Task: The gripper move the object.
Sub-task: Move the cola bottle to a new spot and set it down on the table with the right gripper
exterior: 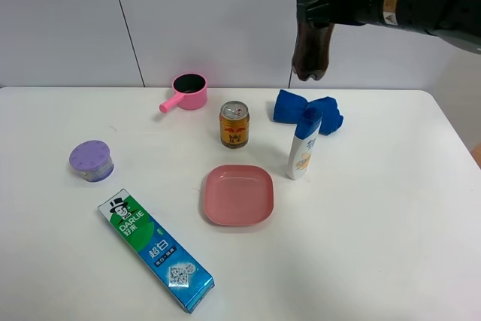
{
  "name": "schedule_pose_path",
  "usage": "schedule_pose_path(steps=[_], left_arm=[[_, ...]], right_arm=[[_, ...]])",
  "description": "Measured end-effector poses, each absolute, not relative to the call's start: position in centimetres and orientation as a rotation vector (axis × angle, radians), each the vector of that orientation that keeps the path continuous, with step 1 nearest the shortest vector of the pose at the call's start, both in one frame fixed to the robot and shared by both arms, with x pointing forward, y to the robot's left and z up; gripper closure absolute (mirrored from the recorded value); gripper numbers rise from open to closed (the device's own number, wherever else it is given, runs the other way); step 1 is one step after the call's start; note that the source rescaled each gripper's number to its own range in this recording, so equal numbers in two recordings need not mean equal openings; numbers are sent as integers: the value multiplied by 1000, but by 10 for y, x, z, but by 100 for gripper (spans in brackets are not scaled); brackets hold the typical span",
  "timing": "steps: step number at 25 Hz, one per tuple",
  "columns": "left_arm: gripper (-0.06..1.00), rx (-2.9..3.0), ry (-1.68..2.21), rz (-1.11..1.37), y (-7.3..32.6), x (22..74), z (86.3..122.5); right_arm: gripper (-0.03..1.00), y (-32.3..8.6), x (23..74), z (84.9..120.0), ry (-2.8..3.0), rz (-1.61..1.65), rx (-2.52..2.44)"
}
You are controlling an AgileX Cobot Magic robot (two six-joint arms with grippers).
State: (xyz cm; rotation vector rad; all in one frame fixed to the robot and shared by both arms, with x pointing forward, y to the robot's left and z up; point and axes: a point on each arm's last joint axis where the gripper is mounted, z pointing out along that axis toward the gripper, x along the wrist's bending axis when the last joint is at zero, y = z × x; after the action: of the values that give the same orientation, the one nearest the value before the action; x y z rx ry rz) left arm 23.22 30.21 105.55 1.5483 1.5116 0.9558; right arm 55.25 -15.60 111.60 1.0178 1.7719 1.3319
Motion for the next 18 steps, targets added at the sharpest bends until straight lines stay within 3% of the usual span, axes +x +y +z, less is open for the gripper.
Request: schedule_pose_path(steps=[10,18], left_arm=[[-6,1548,1512,956,302,232,1056],[-6,1548,1512,956,302,232,1056]], right_arm=[[97,-93,549,1111,1885,1413,941],[97,-84,547,1112,1884,1460,981]])
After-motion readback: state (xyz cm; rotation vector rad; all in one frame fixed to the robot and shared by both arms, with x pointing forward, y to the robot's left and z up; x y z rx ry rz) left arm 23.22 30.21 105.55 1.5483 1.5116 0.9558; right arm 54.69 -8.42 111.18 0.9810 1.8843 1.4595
